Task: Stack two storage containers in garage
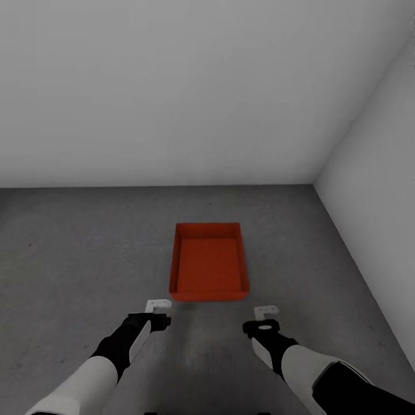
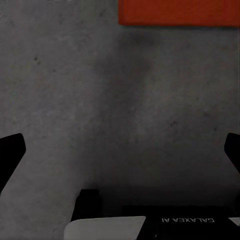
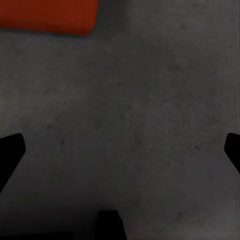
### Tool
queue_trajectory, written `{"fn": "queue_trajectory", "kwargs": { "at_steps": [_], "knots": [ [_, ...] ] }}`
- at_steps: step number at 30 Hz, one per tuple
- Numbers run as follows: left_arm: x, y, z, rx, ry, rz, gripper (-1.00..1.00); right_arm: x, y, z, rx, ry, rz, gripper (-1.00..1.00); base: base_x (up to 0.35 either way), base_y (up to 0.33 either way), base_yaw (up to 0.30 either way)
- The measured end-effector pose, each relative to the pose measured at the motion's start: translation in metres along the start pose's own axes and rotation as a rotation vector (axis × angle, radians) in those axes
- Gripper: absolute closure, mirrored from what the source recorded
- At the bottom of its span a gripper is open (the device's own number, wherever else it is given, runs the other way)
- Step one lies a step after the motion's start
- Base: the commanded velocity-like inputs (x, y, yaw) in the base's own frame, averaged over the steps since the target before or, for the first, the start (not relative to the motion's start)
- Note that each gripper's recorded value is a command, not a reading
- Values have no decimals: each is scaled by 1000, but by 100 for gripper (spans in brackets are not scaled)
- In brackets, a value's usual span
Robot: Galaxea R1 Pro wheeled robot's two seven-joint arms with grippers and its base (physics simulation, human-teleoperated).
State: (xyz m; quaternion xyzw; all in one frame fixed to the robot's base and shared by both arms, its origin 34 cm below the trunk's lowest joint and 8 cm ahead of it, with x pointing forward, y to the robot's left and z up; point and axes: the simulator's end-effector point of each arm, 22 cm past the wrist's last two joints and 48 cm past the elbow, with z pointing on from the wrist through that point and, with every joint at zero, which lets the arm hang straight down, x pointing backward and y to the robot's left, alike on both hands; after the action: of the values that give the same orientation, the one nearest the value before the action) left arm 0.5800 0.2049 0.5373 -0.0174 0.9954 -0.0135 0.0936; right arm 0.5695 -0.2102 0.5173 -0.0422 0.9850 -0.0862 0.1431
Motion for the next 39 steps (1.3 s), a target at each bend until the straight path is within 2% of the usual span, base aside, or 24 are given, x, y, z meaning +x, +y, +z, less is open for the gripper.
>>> {"fn": "queue_trajectory", "kwargs": {
  "at_steps": [39],
  "knots": [
    [-28,0,-23,0,-61,2,-100,-31,-6,-19,6,-60,10,-100,0,0,0]
  ]
}}
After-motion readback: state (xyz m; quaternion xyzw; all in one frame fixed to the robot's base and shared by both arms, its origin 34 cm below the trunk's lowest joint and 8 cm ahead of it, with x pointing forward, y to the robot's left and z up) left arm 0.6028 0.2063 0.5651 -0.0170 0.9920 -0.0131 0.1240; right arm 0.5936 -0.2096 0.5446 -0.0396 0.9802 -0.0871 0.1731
